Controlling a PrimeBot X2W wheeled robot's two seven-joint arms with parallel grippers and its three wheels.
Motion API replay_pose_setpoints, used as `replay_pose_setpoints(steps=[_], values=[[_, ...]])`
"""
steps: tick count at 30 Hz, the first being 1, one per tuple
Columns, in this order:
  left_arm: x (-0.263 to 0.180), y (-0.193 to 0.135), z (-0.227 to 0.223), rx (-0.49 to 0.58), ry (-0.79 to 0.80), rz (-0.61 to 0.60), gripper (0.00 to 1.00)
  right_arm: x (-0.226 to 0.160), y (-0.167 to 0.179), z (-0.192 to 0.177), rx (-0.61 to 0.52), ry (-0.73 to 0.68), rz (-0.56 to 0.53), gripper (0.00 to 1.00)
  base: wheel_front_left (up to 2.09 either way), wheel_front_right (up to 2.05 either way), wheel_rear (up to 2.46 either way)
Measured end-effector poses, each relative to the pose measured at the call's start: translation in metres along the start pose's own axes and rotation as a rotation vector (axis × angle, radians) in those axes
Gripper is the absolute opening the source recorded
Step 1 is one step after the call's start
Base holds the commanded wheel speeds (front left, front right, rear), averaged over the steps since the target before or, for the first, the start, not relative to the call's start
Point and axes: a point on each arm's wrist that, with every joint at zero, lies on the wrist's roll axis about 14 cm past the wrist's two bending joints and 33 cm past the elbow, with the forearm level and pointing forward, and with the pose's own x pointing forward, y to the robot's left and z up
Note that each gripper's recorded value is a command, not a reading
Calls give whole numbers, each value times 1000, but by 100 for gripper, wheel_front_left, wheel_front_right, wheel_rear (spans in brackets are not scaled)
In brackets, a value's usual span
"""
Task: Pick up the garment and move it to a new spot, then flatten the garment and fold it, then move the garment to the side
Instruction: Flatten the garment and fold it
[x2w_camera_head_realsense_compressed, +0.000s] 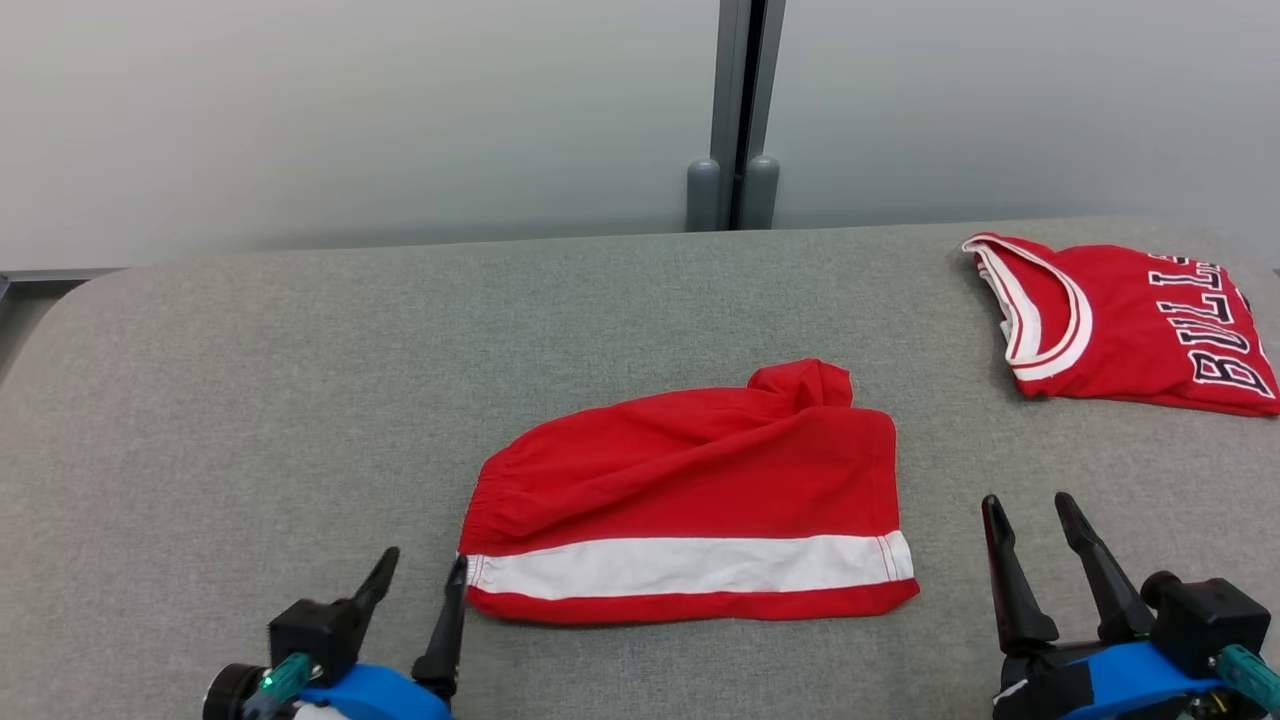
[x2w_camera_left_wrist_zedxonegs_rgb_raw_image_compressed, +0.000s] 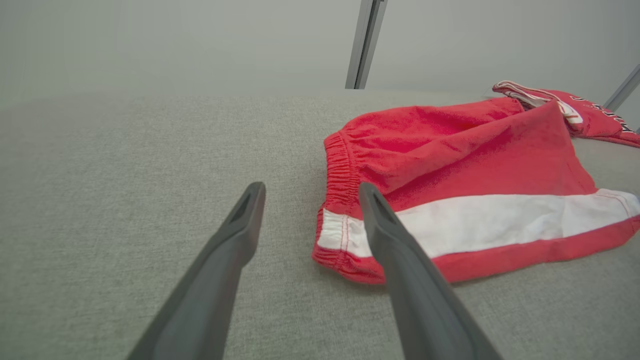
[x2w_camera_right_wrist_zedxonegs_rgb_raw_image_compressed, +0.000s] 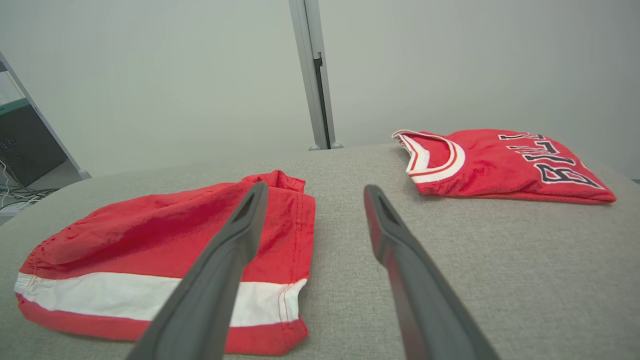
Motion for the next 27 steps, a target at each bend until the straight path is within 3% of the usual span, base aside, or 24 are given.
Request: replay_pose_setpoints(steps=[9,11,12,13,15,23,27], values=[[25,-20,-32,3,176,-81,100,6,2,-8,7,18,5,100,0,0,0],[29,-20,-36,0,199,-86,78,8,2,-10,8,23,6,100,0,0,0],[30,-20,-39,-4,206,-85,48,8,2,-10,8,25,6,100,0,0,0],[31,-19,-42,-6,219,-83,38,9,2,-11,9,26,6,100,0,0,0],[32,-17,-47,-9,237,-79,0,9,2,-12,10,30,6,100,0,0,0],[35,-19,-53,-42,244,-81,0,13,9,-20,16,57,26,100,0,0,0],[35,-20,-51,-56,218,-82,0,16,25,-41,57,175,70,100,0,0,0]])
